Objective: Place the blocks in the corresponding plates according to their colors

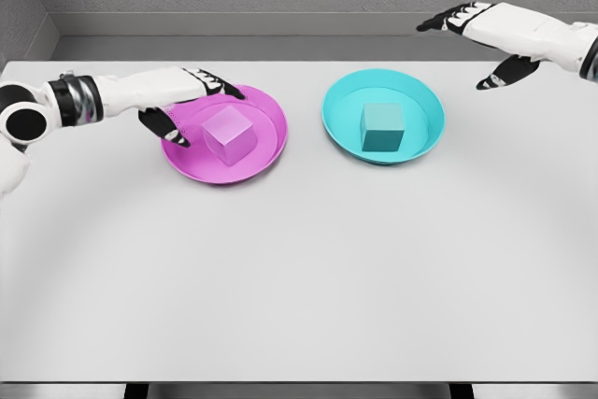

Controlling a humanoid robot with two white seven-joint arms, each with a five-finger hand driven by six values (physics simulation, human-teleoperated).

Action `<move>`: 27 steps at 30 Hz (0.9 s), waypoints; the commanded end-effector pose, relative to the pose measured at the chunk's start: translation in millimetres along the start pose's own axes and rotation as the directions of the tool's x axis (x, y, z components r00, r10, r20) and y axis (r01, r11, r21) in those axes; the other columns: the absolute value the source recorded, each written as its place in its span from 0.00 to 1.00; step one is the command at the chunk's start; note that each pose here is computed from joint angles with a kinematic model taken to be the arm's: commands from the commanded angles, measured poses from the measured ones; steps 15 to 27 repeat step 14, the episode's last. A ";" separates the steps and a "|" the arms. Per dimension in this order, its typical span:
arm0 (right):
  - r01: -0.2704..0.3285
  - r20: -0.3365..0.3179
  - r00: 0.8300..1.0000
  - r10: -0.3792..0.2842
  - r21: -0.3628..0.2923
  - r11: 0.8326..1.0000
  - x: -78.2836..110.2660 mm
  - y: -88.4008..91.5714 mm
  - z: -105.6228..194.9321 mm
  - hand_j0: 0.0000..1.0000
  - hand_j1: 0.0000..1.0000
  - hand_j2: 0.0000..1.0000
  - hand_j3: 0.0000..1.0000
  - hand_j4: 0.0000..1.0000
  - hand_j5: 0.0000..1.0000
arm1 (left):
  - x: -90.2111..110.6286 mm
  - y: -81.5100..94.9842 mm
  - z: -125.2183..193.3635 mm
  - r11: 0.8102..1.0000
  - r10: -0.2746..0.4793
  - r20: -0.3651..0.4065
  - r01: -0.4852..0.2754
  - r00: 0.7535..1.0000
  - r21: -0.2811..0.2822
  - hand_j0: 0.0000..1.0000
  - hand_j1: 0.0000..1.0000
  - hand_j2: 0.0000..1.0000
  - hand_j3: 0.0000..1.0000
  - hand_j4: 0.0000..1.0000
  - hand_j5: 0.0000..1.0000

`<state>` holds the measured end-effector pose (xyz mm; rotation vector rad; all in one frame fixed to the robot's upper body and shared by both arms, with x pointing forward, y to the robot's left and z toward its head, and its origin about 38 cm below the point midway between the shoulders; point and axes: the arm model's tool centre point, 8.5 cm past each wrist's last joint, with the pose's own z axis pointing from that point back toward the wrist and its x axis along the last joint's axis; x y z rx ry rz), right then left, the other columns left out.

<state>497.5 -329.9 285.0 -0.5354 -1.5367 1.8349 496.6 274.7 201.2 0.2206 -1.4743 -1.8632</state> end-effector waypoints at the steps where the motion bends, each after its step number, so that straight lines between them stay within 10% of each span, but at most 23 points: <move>1: 0.005 -0.001 1.000 -0.005 -0.004 1.000 -0.4 -0.7 0.7 1.00 1.00 1.00 1.00 1.00 1.00 | -16.4 8.0 37.0 0.995 0.077 -0.019 -0.076 0.997 0.062 1.00 1.00 1.00 1.00 1.00 1.00; 8: 0.001 -0.012 1.000 -0.001 0.000 1.000 -3.3 -1.4 5.3 1.00 1.00 1.00 1.00 1.00 1.00 | -56.7 -14.3 101.4 0.981 0.185 -0.150 -0.174 0.971 0.081 1.00 1.00 1.00 1.00 1.00 1.00; 27: -0.001 -0.010 1.000 0.001 -0.001 1.000 -2.6 -2.0 5.1 1.00 1.00 1.00 1.00 1.00 1.00 | -60.3 -17.4 103.7 0.979 0.196 -0.161 -0.184 0.967 0.084 1.00 1.00 1.00 1.00 1.00 1.00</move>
